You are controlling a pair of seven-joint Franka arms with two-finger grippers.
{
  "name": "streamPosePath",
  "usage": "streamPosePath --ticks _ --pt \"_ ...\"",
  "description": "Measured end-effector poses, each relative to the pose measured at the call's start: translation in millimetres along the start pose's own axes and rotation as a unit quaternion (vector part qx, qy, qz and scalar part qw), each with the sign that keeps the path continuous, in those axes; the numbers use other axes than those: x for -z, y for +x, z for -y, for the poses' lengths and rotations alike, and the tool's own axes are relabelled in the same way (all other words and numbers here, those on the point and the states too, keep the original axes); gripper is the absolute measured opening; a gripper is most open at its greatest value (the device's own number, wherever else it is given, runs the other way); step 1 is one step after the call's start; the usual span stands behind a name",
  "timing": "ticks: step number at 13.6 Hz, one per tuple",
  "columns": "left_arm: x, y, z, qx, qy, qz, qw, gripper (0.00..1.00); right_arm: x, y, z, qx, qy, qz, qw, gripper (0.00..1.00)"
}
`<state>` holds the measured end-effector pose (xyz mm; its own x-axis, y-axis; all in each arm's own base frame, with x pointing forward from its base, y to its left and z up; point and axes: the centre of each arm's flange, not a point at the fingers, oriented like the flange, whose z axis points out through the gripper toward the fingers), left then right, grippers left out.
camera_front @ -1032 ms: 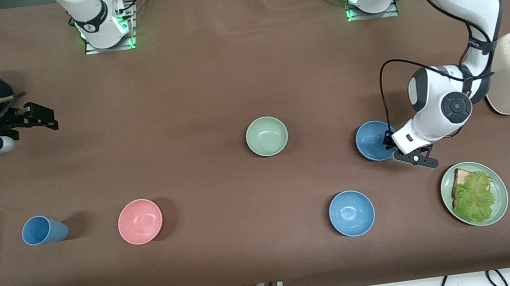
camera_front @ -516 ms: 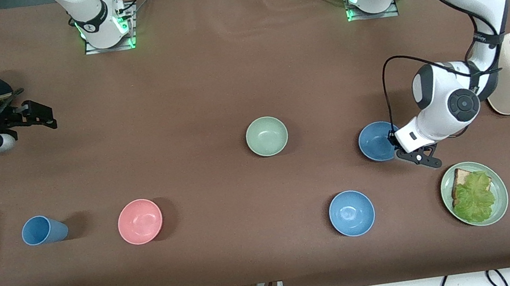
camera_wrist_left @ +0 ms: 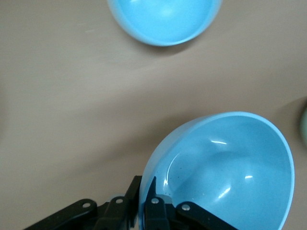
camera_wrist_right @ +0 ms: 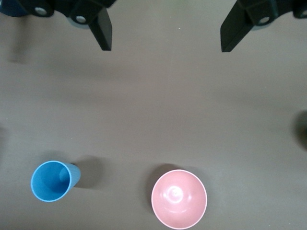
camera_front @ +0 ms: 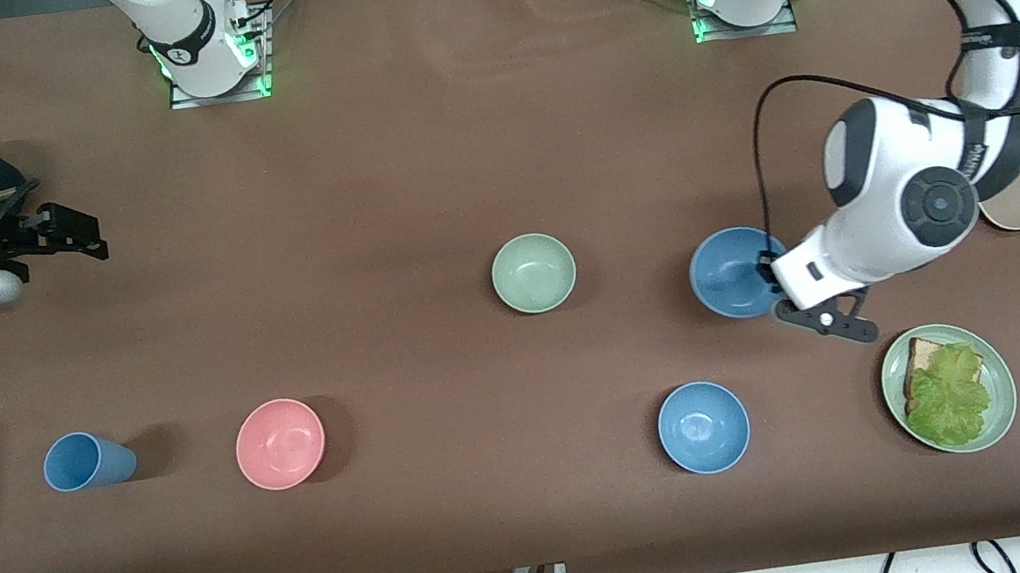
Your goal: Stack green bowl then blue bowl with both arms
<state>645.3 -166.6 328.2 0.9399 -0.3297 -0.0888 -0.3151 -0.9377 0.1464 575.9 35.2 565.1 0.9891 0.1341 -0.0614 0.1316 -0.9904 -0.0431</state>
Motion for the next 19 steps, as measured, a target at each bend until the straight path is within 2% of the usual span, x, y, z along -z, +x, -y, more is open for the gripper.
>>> streamPosePath --ticks 2,3,4,7,10,14,15,17,19 --pt "-8.9 3.1 -56.7 0.033 -0.046 0.004 0.998 0.07 5.9 1.0 -0.8 0.000 -0.001 -0.007 1.000 1.00" --pt "-15.3 2.8 -85.2 0.045 -0.056 0.011 0.997 0.07 6.6 2.3 2.0 0.002 -0.001 -0.008 1.000 1.00" --pt "-22.4 2.0 -114.5 0.056 -0.059 0.016 0.997 0.07 4.9 4.3 4.8 0.005 -0.002 -0.007 1.000 1.00" --pt "-46.9 2.6 -183.2 0.078 -0.054 0.000 0.995 0.07 -2.0 8.9 7.5 0.007 -0.003 -0.001 1.000 1.00" --pt "-86.6 2.6 -214.8 0.082 -0.051 -0.001 0.995 0.07 -2.1 9.3 8.1 0.007 -0.003 -0.001 1.000 1.00" --pt "-133.9 6.3 -216.0 0.084 -0.047 0.000 0.995 0.07 -1.4 9.1 4.3 0.004 -0.003 -0.002 1.000 1.00" --pt "-134.2 7.5 -215.2 0.085 -0.047 -0.003 0.995 0.15 -1.4 9.1 4.0 0.004 -0.003 -0.002 1.000 1.00" --pt "-123.5 11.6 -215.4 0.085 -0.049 -0.012 0.995 0.35 -1.4 9.1 4.0 0.004 -0.003 -0.002 1.000 1.00" --pt "-107.6 10.7 -217.6 0.082 -0.050 -0.007 0.995 0.57 -1.3 9.1 4.0 0.004 -0.003 -0.002 1.000 1.00"
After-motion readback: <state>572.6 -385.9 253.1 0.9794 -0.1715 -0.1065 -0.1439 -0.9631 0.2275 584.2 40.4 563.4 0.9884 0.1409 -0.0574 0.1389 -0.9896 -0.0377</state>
